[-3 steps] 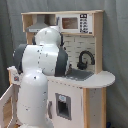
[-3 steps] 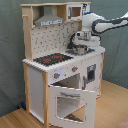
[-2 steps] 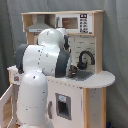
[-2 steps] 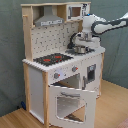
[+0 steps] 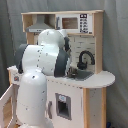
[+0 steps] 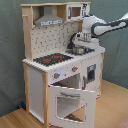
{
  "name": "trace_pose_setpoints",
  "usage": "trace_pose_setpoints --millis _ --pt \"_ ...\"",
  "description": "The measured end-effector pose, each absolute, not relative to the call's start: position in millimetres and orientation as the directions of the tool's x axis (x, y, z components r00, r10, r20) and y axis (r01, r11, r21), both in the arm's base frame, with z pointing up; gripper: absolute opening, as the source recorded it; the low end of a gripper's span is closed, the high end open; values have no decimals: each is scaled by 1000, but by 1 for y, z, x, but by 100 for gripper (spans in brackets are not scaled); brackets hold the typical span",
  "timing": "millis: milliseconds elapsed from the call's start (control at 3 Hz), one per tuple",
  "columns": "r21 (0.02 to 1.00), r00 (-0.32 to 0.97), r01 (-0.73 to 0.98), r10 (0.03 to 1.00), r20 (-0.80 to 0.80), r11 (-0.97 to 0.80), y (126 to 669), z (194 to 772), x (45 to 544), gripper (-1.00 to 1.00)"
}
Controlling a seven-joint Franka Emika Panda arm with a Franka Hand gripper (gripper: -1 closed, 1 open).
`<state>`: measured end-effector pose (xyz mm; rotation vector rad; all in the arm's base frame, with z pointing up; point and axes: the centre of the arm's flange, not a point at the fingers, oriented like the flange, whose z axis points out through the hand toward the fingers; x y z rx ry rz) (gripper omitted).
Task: Play with the kitchen
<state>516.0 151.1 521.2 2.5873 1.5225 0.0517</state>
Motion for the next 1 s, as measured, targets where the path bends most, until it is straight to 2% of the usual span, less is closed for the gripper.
trace_pose_setpoints --millis 333,1000 --pt "141 486 868 873 -40 -477 152 521 516 100" --pt "130 494 863 869 -10 -489 186 572 490 100"
